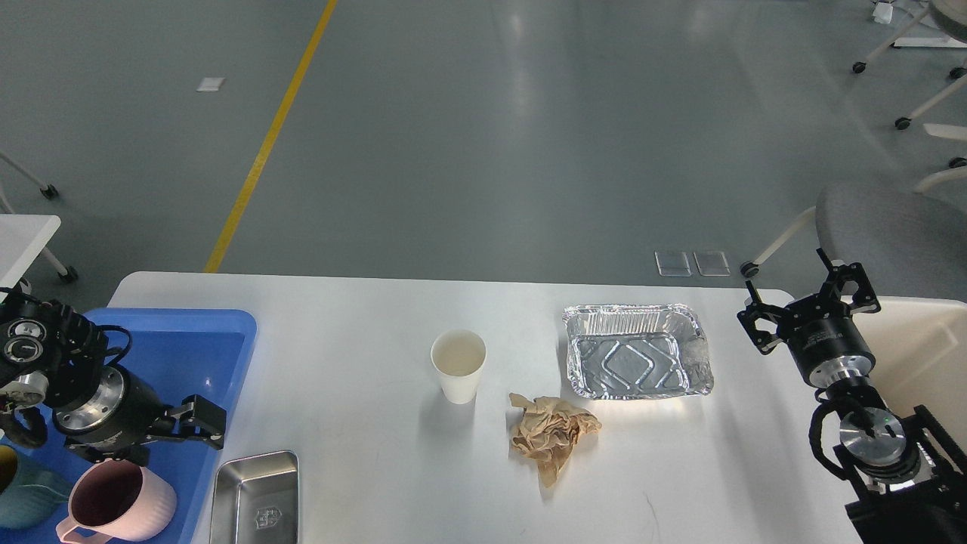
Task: Tidy desktop
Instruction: 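Move the left gripper down toward the small silver tray, then grasp the edge of the small silver tray with the left gripper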
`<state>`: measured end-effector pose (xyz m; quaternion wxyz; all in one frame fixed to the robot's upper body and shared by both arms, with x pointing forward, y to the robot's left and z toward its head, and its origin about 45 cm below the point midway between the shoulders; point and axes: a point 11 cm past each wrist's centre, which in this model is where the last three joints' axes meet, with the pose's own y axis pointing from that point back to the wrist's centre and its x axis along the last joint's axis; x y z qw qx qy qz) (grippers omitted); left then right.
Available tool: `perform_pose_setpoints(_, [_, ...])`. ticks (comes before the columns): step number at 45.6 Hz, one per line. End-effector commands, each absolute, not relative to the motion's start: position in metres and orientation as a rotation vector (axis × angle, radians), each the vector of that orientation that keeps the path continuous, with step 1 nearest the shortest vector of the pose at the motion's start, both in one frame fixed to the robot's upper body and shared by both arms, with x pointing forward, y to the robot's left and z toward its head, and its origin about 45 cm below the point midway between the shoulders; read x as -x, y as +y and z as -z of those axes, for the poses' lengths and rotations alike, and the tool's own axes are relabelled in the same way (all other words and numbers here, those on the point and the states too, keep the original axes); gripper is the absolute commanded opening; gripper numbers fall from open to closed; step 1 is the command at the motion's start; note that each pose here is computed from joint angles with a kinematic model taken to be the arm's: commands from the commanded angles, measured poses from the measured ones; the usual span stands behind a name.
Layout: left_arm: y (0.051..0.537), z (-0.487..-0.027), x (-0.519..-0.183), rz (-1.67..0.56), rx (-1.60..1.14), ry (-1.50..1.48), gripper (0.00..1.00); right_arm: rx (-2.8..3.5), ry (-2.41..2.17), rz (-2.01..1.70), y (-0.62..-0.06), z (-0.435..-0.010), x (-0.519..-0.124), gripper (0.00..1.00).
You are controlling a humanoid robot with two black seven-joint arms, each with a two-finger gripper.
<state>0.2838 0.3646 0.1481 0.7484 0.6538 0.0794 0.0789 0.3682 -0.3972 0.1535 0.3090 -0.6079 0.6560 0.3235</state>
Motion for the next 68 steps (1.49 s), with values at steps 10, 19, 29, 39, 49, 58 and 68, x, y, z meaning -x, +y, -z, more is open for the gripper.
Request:
perform_pose_setpoints(10, [0.342, -0.145, -0.292, -0.183, -1.382, 0.150, 0.98, 1.607, 1.733, -0.854, -0.397, -0.154, -0.369, 1.00])
perform_pose_setpoints(19, [0.343, -0.147, -0.294, -0.188, -1.386, 0.149, 0.98, 1.606, 1.737, -0.854, -0.398, -0.153, -0.368, 1.00])
perform_pose_setpoints(29, [0.344, -0.145, -0.291, -0.176, -1.390, 0.153, 0.98, 1.607, 1.734, -0.855, -0.397, -0.153, -0.368, 1.00])
perform_pose_setpoints(39, [0.334, -0.134, -0.286, -0.158, -1.384, 0.162, 0.98, 1.610, 1.740, -0.848, -0.400, -0.155, -0.368, 1.00])
perform_pose_setpoints(49, [0.309, -0.123, -0.286, -0.123, -1.372, 0.128, 0.98, 1.602, 1.747, -0.844, -0.404, -0.155, -0.366, 1.00])
perform_pose_setpoints(58, [0.309, -0.117, -0.281, -0.108, -1.388, 0.138, 0.98, 1.600, 1.750, -0.842, -0.405, -0.155, -0.366, 1.00])
perform_pose_setpoints(68, [0.323, -0.121, -0.280, -0.115, -1.419, 0.147, 0.98, 1.601, 1.748, -0.845, -0.404, -0.154, -0.366, 1.00])
